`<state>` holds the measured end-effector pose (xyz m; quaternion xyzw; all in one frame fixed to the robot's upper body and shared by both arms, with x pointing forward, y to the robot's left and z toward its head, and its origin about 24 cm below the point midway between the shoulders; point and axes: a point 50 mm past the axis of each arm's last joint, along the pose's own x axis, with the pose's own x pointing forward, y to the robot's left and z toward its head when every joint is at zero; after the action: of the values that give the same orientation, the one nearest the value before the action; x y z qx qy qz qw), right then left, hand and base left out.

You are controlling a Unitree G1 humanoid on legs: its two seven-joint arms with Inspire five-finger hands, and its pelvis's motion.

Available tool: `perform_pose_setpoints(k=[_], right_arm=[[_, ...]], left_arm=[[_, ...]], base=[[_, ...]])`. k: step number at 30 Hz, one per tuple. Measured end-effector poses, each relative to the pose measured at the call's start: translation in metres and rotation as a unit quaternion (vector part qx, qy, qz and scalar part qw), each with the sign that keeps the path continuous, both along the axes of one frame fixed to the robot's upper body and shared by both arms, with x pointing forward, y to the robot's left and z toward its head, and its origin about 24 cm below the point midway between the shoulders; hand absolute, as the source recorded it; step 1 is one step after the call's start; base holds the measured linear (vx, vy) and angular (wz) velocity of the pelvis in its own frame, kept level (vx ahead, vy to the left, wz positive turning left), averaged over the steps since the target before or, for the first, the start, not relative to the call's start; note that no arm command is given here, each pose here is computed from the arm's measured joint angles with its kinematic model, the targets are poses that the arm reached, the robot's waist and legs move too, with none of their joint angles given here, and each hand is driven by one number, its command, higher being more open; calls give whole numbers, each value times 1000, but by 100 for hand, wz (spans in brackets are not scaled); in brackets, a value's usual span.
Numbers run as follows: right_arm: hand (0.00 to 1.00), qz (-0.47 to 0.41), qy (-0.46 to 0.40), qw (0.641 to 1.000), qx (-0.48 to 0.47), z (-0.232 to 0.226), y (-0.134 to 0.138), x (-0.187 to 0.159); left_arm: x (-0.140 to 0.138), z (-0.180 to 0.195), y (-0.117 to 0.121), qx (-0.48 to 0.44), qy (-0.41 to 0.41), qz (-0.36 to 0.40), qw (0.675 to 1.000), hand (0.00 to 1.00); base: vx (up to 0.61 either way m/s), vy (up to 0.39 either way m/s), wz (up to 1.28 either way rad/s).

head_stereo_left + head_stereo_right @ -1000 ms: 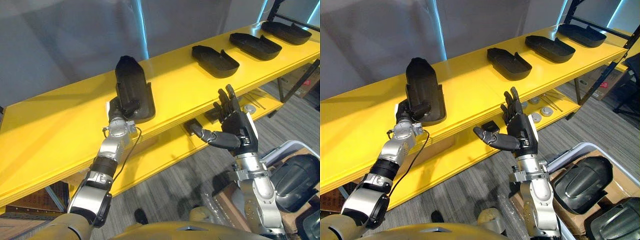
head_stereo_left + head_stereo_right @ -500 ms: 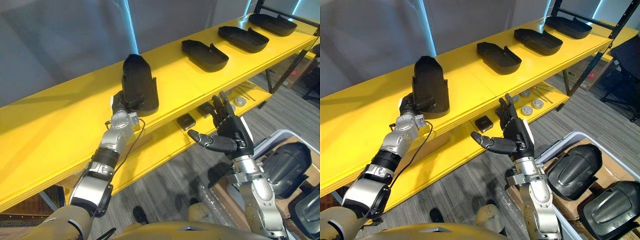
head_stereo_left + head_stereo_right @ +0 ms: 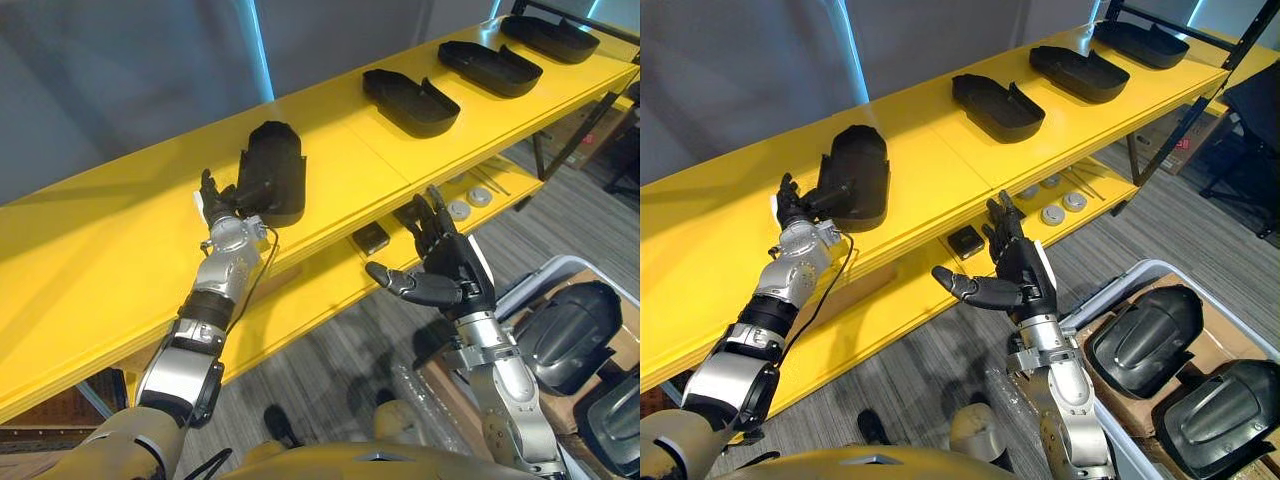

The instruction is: Walk over and take three plastic housings, then place them on the shelf

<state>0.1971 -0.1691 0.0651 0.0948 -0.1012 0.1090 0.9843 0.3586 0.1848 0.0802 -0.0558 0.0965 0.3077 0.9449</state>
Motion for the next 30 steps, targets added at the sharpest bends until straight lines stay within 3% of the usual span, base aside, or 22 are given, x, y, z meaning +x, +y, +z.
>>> perform_pose_setpoints(k=[8, 10, 12, 13, 15, 16, 17, 20, 23, 25, 30], right_arm=[[100, 17, 10, 1000, 9, -5, 9, -7], [100, 28, 3, 1000, 10, -3, 11, -7], [100, 40, -9, 999, 7, -1, 13, -6], [100, 51, -24, 998, 5, 5, 16, 0], [100, 65, -56, 996, 3, 18, 22, 12], [100, 85, -122, 989, -11, 49, 30, 36], [100, 78, -112, 990, -16, 47, 29, 39], [100, 80, -67, 994, -23, 34, 34, 46], [100, 91, -27, 995, -25, 26, 54, 63], [100, 81, -9, 996, -28, 24, 59, 74], [100, 79, 33, 996, -3, 18, 108, 92]], left_arm=[[0, 11, 17, 51, -23, 54, 997, 100], [2, 21, 12, 35, -68, 26, 997, 100], [3, 43, -4, -42, -153, -54, 986, 100], [-4, 58, -17, -95, -218, -122, 964, 100], [-16, 69, -33, -116, -269, -185, 938, 100], [-61, 71, -32, -130, -353, -223, 899, 100], [-69, 70, -28, -130, -363, -217, 897, 100], [-81, 70, -10, -110, -383, -182, 899, 100], [-127, 51, 3, -31, -365, -177, 914, 100], [-137, 40, 4, -7, -340, -190, 921, 100], [-164, 8, 18, -23, -282, -152, 947, 100]], base=[[15, -7, 5], [15, -9, 13], [9, -11, 15], [5, -11, 14], [-39, -33, 40], [-96, -65, 79], [-97, -71, 93], [0, -21, 46], [56, -31, 40], [3, -42, 55], [-29, -39, 41]])
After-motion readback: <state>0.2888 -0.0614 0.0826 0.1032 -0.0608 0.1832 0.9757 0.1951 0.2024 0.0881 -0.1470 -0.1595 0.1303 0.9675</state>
